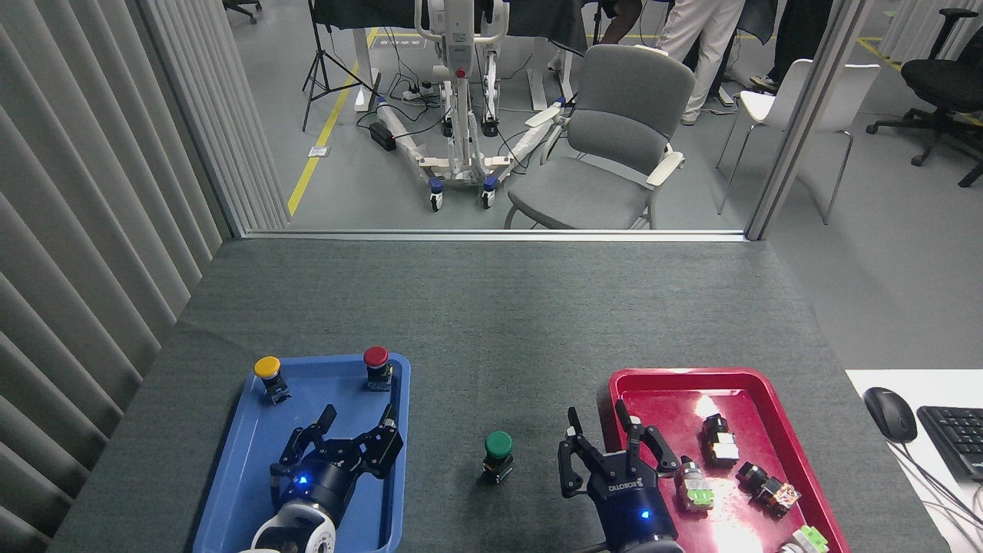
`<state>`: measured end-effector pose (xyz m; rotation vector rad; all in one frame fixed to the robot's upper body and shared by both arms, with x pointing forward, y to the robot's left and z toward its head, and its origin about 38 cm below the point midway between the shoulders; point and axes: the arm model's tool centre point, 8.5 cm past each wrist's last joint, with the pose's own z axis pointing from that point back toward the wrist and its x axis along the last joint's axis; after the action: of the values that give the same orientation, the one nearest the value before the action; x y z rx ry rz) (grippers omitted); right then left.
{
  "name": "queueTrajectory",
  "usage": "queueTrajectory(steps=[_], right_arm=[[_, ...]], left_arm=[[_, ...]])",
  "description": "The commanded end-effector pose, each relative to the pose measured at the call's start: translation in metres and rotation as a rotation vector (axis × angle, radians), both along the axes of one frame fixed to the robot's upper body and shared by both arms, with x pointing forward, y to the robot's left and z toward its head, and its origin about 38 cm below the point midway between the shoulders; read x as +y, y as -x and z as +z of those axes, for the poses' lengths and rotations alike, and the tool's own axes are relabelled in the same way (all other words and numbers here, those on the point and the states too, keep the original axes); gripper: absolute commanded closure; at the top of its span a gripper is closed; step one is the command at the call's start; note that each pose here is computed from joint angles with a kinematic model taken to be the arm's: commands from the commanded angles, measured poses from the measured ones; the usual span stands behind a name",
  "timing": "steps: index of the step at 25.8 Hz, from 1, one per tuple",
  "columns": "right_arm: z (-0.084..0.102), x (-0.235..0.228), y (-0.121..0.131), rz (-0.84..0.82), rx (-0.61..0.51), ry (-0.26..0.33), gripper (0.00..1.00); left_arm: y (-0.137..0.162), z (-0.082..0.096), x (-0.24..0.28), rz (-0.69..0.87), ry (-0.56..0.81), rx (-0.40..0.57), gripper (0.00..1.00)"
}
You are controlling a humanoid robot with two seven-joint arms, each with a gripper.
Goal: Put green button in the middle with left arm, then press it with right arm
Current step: 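Set the green button on the table and open the left gripper, then move the right gripper over the green button and press down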
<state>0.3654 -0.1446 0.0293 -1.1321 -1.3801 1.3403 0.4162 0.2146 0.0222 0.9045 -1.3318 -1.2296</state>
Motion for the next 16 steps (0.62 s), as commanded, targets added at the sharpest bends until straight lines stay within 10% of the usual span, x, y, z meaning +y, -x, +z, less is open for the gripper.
queueTrajectory(steps=[1, 16], right_arm=[[0.0, 0.009, 0.002, 0.079, 0.001, -0.01, 0.53], [0.004, 0.057, -0.006, 0.278, 0.004, 0.011, 1.0]], left_arm=[[-0.005, 0.008, -0.005, 0.012, -0.017, -0.03, 0.01], [-0.004, 0.005, -0.005, 0.076, -0.148, -0.091, 0.01]])
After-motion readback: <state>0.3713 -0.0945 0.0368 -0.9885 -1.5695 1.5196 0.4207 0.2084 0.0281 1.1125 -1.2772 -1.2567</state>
